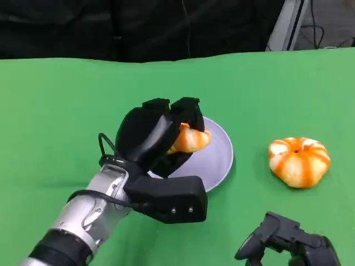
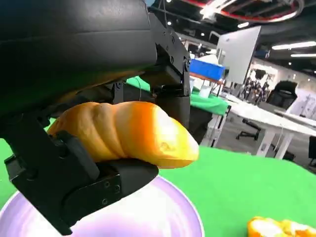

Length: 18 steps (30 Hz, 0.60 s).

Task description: Grasp the bread from the table and place it into the plate.

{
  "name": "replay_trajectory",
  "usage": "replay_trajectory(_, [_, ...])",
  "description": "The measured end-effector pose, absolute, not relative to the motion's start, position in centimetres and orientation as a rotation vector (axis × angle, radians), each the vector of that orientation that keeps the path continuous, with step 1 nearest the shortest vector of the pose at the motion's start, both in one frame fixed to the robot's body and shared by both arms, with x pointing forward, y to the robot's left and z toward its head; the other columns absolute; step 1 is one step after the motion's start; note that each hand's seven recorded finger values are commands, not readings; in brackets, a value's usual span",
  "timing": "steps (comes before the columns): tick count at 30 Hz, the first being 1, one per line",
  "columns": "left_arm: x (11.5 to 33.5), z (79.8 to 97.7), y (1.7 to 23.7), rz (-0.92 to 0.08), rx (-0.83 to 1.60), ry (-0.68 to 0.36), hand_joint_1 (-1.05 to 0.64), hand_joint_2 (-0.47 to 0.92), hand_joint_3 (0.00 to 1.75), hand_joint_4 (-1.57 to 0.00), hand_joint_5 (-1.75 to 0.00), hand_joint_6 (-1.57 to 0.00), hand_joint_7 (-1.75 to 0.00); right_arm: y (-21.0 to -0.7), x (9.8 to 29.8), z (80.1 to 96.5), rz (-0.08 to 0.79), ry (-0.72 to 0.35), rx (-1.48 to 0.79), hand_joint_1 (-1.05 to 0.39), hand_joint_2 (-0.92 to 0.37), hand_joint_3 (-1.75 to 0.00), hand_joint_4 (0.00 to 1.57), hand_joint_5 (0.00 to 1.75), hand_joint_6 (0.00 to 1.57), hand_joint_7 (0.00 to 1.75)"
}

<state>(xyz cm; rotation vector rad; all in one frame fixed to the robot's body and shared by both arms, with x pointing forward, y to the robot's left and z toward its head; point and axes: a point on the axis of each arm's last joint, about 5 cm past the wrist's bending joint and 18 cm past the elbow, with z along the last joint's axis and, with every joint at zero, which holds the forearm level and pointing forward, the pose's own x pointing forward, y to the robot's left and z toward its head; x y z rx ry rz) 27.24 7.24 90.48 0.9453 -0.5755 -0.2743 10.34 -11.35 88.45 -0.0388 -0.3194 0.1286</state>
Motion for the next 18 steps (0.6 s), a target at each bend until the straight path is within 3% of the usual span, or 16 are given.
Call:
replay_trajectory(1, [27.2,90.5,7.2,-0.274,0.946,-0.575,-0.18,0.46,1.08,-0.79,-1.63,-0.74,-1.32,-11.4,10.3,88.5,0.129,-0.319,-0.039,0.02,-0.31,-1.44,0.81,1.63,0.85,1.31])
replay_trajectory(2, [27.3,90.4,7.2,-0.282,0.945,-0.568,-0.26,0.61,0.75,-0.58,-1.2,-0.61,-0.86,-11.4,10.3,88.5,0.128,-0.319,-0.039,0.02,-0.31,-1.45,0.81,1.62,0.85,1.31])
replay_trajectory(3, [27.6,90.4,7.1,-0.31,0.959,-0.534,-0.3,0.79,0.39,-0.52,-0.8,-0.59,-0.44,-11.3,10.4,88.5,0.128,-0.32,-0.039,0.02,-0.31,-1.45,0.81,1.62,0.85,1.31])
replay_trajectory(5, [28.1,90.4,7.3,-0.378,1.008,-0.452,-0.33,0.89,0.18,-0.49,-0.57,-0.59,-0.2,-11.3,10.4,88.5,0.128,-0.321,-0.039,0.03,-0.31,-1.46,0.81,1.62,0.85,1.31])
replay_trajectory(7, [28.2,90.3,7.4,-0.416,1.031,-0.409,-0.33,0.91,0.14,-0.49,-0.52,-0.59,-0.15,-11.3,10.3,88.5,0.128,-0.32,-0.039,0.03,-0.31,-1.46,0.81,1.63,0.85,1.31])
replay_trajectory(8, [28.2,90.4,7.3,-0.423,1.034,-0.406,-0.62,0.92,0.27,-0.2,-0.27,-0.27,-0.06,-11.3,10.3,88.5,0.128,-0.32,-0.039,0.03,-0.31,-1.46,0.81,1.63,0.85,1.31])
replay_trajectory(11, [28.5,90.8,7.4,-0.498,1.094,-0.328,-0.85,0.92,0.41,-0.02,-0.05,-0.04,-0.01,-11.3,10.4,88.5,0.128,-0.322,-0.039,0.03,-0.31,-1.46,0.81,1.63,0.85,1.31])
replay_trajectory(18, [28.7,91.8,7.9,-0.573,1.176,-0.226,-0.98,0.92,0.51,0.0,0.0,0.0,0.0,-11.3,10.4,88.5,0.128,-0.321,-0.039,0.02,-0.31,-1.46,0.81,1.63,0.85,1.32])
